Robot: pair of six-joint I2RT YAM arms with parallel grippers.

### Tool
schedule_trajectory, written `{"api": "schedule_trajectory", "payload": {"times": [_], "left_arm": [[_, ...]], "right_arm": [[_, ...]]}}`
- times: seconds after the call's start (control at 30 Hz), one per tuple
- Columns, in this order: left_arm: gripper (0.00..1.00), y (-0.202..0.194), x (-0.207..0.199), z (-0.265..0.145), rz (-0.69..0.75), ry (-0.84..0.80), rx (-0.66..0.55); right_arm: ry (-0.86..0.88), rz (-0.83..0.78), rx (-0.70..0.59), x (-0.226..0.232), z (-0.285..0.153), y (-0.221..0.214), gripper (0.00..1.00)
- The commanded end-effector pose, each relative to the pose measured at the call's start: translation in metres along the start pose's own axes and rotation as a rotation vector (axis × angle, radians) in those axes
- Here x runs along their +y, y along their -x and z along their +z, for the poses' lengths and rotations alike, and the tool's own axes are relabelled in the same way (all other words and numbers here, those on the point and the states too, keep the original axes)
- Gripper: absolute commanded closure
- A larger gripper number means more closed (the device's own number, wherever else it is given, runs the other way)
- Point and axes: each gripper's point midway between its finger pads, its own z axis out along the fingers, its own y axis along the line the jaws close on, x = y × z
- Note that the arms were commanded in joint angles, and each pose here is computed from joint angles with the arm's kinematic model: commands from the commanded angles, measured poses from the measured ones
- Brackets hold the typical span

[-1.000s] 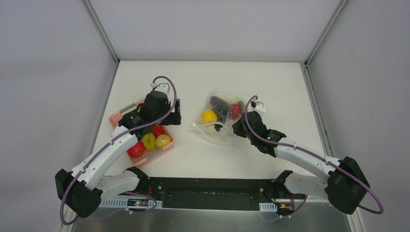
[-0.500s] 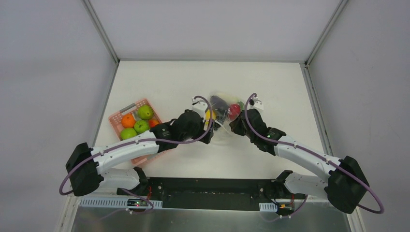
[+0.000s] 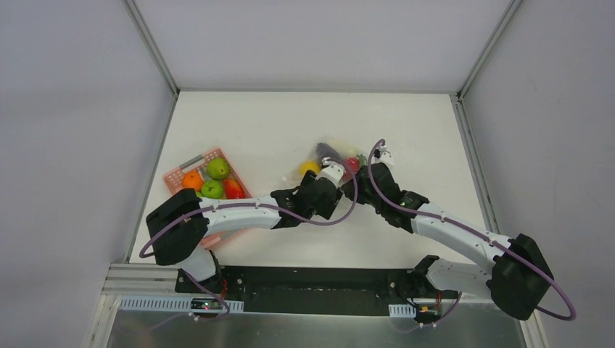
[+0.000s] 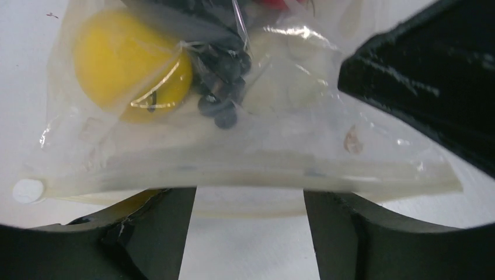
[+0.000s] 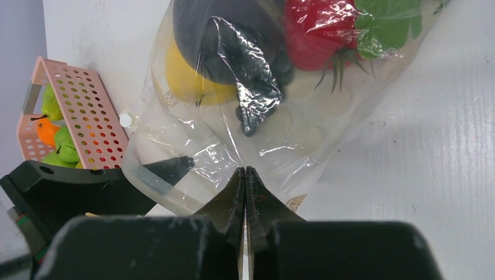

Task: Open the zip-top bag and remove the fake food

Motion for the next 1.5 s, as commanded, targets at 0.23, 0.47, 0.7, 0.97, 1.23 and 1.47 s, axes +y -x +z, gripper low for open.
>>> {"api": "schedule_trajectory", "payload": {"times": [0.23,0.47,0.7,0.97,1.23,1.47], "left_arm": [[0.5,0.04,0.051,0.023,-0.188,0.228,-0.13],[0.5,0.039,0.074,0.031,-0.292,0.287,-0.152],[0.51,0.031,0.084,0.047,-0.406,0.248,-0.149],[0.42,0.019,0.092,0.06,-0.588,0.201,-0.147],[0.21,0.032,0.088,0.064,-0.68,0.089,-0.216],[0.19,0.053,0.089,0.077,-0.728,0.005,-0.336]], "right_arm": [[0.059,0.064,-0.009,0.019,-0.013,0.012,1.0],[0.131,0.142,0.035,0.041,-0.02,0.012,1.0],[0.173,0.172,0.075,0.058,-0.023,0.011,1.0],[0.194,0.194,0.125,0.064,-0.018,0.002,1.0],[0.238,0.231,0.2,0.076,-0.012,-0.011,1.0],[0.254,0.229,0.26,0.083,-0.013,-0.02,1.0]]}}
